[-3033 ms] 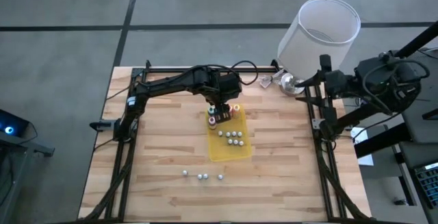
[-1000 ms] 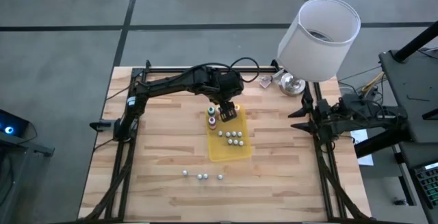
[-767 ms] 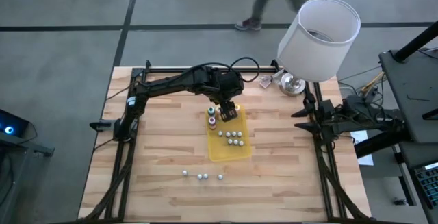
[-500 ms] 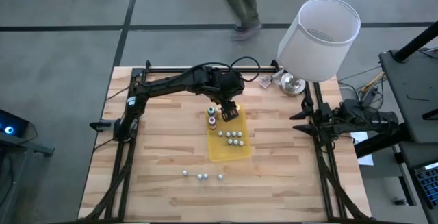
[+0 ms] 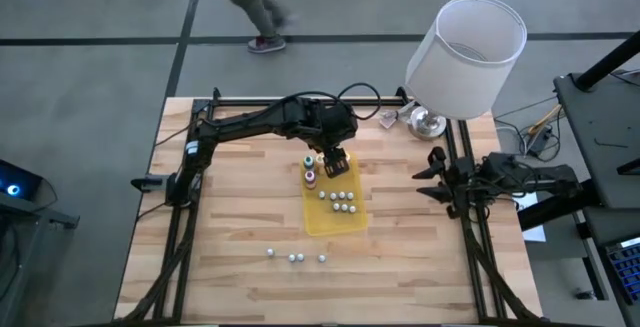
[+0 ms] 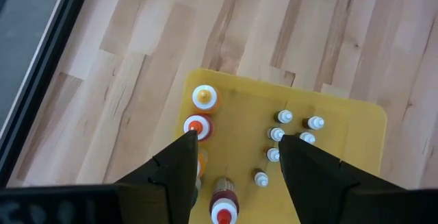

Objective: Pick & Place food coloring
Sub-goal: Put the small black food coloring bottle into the bin

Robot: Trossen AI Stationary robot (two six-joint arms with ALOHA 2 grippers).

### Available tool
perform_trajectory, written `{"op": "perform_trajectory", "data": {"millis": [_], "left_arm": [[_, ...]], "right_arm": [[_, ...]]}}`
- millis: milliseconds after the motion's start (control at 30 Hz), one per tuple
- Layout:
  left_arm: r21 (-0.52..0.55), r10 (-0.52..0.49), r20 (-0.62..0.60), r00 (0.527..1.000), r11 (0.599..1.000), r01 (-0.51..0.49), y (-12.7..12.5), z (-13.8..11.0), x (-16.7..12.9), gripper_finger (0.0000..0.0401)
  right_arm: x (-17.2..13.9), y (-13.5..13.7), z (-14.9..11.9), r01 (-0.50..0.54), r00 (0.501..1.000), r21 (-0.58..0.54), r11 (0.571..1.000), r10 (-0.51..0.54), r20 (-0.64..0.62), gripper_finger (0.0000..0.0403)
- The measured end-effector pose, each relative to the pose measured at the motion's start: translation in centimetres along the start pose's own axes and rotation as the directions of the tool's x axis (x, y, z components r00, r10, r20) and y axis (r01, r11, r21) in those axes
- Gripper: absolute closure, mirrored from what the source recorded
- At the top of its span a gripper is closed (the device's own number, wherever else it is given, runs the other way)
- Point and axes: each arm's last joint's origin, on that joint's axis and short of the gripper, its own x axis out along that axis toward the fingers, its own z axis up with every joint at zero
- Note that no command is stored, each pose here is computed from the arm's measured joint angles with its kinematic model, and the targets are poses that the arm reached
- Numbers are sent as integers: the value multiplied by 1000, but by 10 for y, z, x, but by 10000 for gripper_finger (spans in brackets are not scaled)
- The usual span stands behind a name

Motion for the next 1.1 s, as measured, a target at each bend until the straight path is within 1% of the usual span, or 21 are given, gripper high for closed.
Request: {"op": "perform_trajectory", "data": {"millis": [200, 433, 667, 733, 833, 933, 1100], "left_arm": [[2, 3, -18, 1000, 1000, -3, 0, -2, 4, 224], [2, 3, -18, 1000, 1000, -3, 0, -2, 4, 224], [20, 3, -18, 1000, 1000, -3, 0, -2, 4, 224], [20, 3, -18, 1000, 1000, -3, 0, -2, 4, 224], [19, 4, -18, 1000, 1000, -3, 0, -2, 4, 224], [18, 4, -18, 1000, 1000, -4, 1, -2, 4, 224], [10, 4, -19, 1000, 1000, -4, 1, -2, 4, 224]], "right_arm": [[4, -4, -18, -20, 997, -2, 1000, 20, 75, 236], [4, -4, -18, -27, 996, -31, 999, 29, 82, 236], [4, -4, -18, -25, 996, -32, 999, 28, 80, 236], [4, -4, -20, -25, 998, -26, 999, 27, 62, 236], [5, -4, -26, -51, 999, -10, 999, 51, -6, 236], [5, -5, -31, -48, 997, 15, 999, 49, -62, 236], [5, -5, -32, -49, 997, -20, 999, 48, -67, 236]]}}
